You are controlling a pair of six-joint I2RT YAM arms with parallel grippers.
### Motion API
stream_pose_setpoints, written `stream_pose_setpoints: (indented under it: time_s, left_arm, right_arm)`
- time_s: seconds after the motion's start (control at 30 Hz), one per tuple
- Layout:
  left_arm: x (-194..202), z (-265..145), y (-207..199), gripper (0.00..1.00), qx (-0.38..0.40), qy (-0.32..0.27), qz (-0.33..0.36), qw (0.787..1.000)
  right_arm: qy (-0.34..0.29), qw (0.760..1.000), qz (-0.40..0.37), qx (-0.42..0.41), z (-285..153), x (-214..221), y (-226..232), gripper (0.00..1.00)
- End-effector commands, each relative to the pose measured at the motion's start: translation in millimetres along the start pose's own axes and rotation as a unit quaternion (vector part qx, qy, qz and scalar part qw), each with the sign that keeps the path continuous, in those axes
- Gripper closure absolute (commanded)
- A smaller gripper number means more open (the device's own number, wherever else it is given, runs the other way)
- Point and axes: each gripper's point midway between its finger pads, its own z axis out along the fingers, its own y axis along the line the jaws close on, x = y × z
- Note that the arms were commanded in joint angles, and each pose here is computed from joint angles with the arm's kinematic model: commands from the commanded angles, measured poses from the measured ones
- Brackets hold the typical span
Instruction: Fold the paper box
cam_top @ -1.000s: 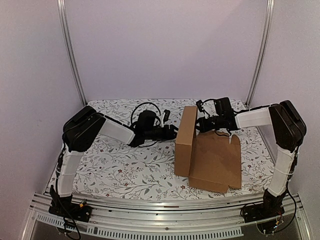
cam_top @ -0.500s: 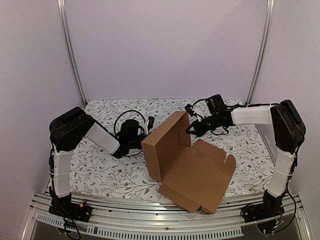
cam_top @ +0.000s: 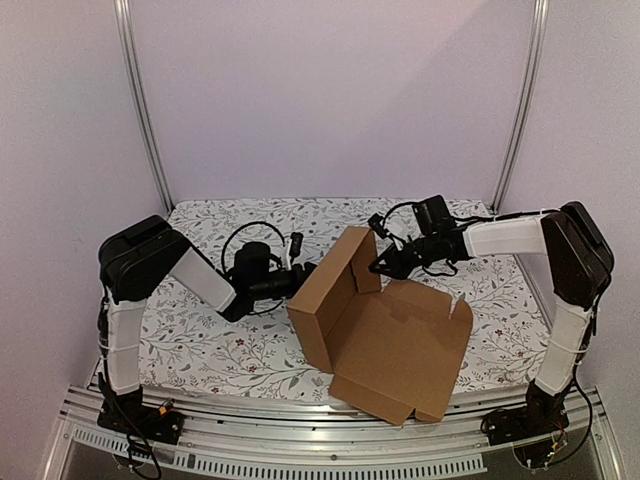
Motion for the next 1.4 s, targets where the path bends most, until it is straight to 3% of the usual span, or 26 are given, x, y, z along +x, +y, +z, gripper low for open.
stream_pose_setpoints:
  time_s: [0.0,0.4,0.57,0.77,0.97,1.13,1.37]
  left_arm:
    - [-14,10,-8,0.46,0.026,-0.008,0.006,1.0]
    - [-19,28,-11,0.46,0.038,0.013,0.002,0.999]
    - [-20,37,-16,0.46,0.05,0.017,-0.004,0.999]
    - [-11,59,-31,0.46,0.065,0.035,-0.002,0.997]
    - [11,81,-38,0.48,0.056,0.069,0.007,0.996]
    - [31,91,-23,0.51,-0.001,0.101,0.016,0.995]
    - [58,120,-90,0.54,0.08,0.157,0.048,0.983]
  right_arm:
    - [-0.02,0.999,-0.009,-0.044,19,3,10,0.77]
    - [-0.092,0.989,-0.05,-0.108,23,-22,28,0.66]
    - [-0.109,0.986,-0.05,-0.114,29,-29,26,0.82]
    - [-0.121,0.991,-0.012,-0.05,41,-28,1,0.99]
    - [-0.119,0.993,0.002,-0.006,40,-23,0,1.0]
    - [-0.135,0.99,0.017,0.032,33,-28,-7,1.0]
    - [-0.169,0.98,0.035,0.101,26,-41,-17,1.0]
